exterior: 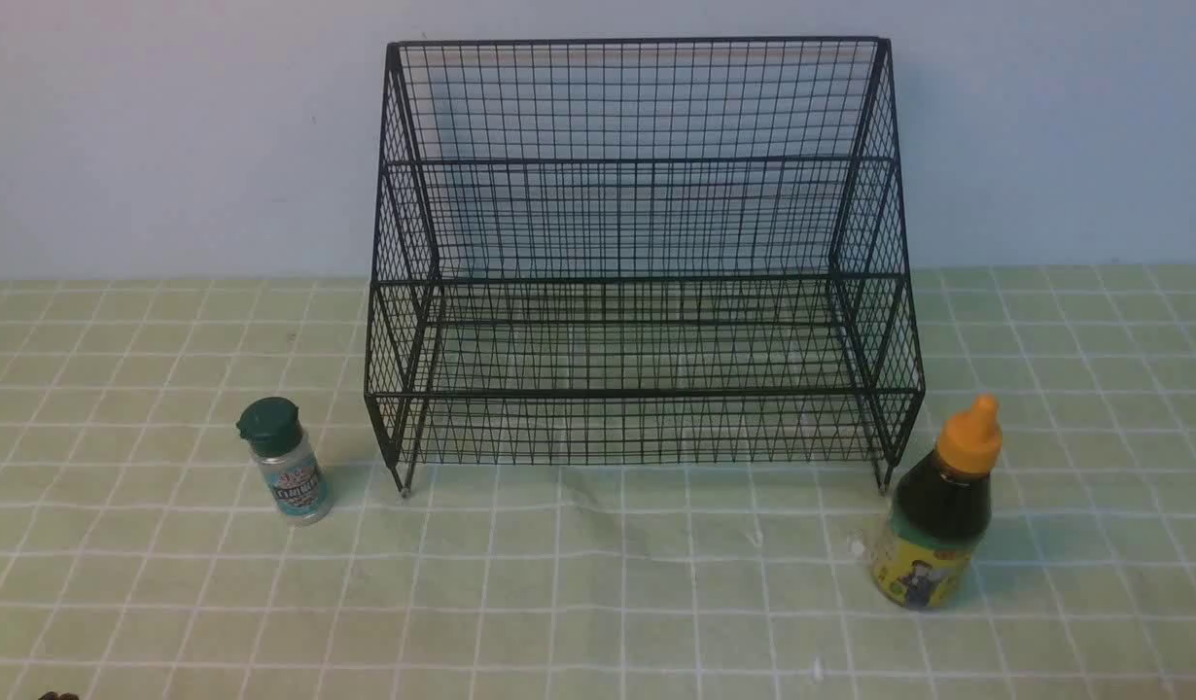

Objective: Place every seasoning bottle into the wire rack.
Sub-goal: Use the right arm to grab the condiment bottle closest to it

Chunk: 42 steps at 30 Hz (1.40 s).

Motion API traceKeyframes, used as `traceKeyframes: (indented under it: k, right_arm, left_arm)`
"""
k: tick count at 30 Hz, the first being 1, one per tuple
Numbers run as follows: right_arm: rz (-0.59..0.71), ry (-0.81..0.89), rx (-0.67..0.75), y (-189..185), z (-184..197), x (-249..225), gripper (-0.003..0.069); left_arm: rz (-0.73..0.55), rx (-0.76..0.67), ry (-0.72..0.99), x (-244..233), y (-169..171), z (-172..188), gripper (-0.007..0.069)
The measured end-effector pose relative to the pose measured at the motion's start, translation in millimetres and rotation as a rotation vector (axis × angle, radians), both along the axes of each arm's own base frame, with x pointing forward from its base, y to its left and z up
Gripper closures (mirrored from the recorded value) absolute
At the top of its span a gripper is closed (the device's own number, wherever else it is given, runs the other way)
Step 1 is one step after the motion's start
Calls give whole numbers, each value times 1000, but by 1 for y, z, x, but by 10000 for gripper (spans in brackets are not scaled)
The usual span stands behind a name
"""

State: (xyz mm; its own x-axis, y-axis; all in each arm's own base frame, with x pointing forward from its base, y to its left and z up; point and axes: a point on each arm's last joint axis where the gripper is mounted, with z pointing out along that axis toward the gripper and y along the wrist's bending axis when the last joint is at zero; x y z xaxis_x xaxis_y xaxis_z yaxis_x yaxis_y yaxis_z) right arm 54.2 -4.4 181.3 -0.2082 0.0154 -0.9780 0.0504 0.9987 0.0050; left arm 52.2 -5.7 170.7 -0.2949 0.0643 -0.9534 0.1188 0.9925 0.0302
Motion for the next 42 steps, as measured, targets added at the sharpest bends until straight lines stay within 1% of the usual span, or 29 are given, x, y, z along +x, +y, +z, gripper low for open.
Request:
traceKeyframes:
  k: [29, 31, 32, 33, 34, 35, 37, 38, 39, 40, 42]
  right_arm:
    - [2, -6, 7, 0, 0, 0, 673]
    - [9, -43, 47, 2, 2, 1, 673]
    - [16, -95, 102, 3, 6, 2, 673]
    - [16, -95, 105, 3, 6, 2, 673]
    - [21, -149, 156, 4, 11, 2, 673]
    - [25, -235, 239, 4, 18, 3, 673]
    - [26, -303, 312, 4, 24, 2, 673]
    - [25, -389, 396, 3, 32, 1, 673]
    - [25, -398, 405, 3, 33, 1, 673]
    - [23, -460, 445, 2, 38, 0, 673]
    - [22, -510, 463, 0, 42, -1, 673]
  left_arm:
    - [0, 0, 0, 0, 0, 0, 631]
    - [0, 0, 0, 0, 0, 0, 631]
    - [0, 0, 0, 0, 0, 0, 631]
    - [0, 0, 0, 0, 0, 0, 631]
    - [0, 0, 0, 0, 0, 0, 631]
    - [0, 0, 0, 0, 0, 0, 631]
    - [0, 0, 0, 0, 0, 0, 631]
    - [0, 0, 0, 0, 0, 0, 631]
    - [0, 0, 0, 0, 0, 0, 631]
    - [0, 0, 0, 0, 0, 0, 631]
    - [0, 0, 0, 0, 0, 0, 631]
